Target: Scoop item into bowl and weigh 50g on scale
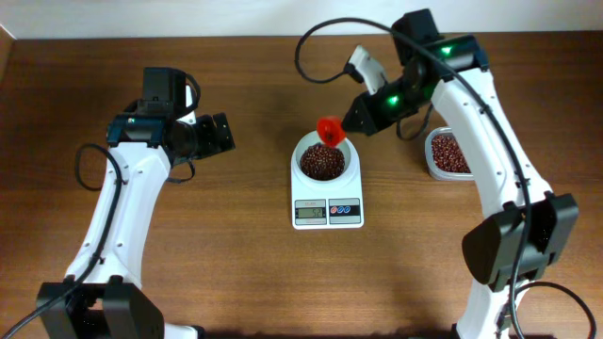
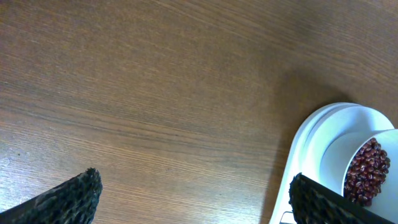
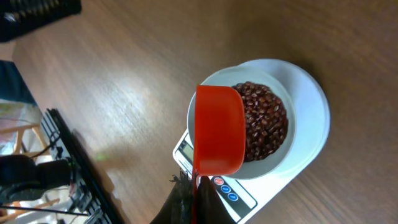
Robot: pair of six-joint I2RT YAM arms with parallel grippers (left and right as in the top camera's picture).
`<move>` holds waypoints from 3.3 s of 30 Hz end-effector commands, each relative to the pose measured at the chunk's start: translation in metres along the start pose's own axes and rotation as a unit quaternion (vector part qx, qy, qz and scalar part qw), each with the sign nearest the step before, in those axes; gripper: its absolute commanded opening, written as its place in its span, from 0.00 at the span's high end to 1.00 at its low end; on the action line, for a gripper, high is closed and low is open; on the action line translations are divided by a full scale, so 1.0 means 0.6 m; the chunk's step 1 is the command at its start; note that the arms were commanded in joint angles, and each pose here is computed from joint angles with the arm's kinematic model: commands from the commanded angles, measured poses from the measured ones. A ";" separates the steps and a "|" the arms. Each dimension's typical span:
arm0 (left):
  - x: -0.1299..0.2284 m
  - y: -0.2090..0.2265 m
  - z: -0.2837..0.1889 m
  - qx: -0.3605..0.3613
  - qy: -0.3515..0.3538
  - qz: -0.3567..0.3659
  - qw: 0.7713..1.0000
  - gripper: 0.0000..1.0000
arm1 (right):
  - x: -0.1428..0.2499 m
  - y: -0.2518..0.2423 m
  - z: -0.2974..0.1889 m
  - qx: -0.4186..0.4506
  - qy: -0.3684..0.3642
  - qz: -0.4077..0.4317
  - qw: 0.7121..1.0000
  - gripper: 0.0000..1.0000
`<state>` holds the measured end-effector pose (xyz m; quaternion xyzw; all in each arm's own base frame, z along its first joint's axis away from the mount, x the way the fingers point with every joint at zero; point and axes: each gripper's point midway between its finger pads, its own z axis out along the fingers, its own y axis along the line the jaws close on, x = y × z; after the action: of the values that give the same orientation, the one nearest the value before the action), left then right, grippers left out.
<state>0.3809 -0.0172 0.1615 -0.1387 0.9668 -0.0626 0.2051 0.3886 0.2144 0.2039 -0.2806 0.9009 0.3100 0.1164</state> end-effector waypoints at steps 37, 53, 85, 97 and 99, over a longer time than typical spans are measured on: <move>0.000 -0.004 0.004 0.004 0.003 0.003 1.000 0.01 | 0.056 -0.025 0.155 0.077 0.057 -0.084 0.992 0.96; 0.000 -0.004 0.004 0.004 0.003 0.003 1.000 0.01 | 0.045 0.005 0.116 -0.072 0.011 0.004 0.997 0.96; 0.000 -0.004 0.004 0.004 0.003 0.003 1.000 0.01 | 0.025 -0.062 0.079 -0.035 -0.029 0.025 0.999 0.96; 0.000 -0.004 0.004 0.004 0.003 0.003 1.000 0.01 | 0.045 -0.094 0.112 0.112 0.029 -0.015 0.993 0.96; 0.000 -0.004 0.004 0.004 0.003 0.003 1.000 0.01 | 0.046 -0.089 0.118 0.122 0.036 -0.024 0.992 0.96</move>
<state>0.3809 -0.0173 0.1615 -0.1387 0.9668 -0.0628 0.2051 0.3976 0.2127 0.1161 -0.2845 0.9238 0.2265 0.1198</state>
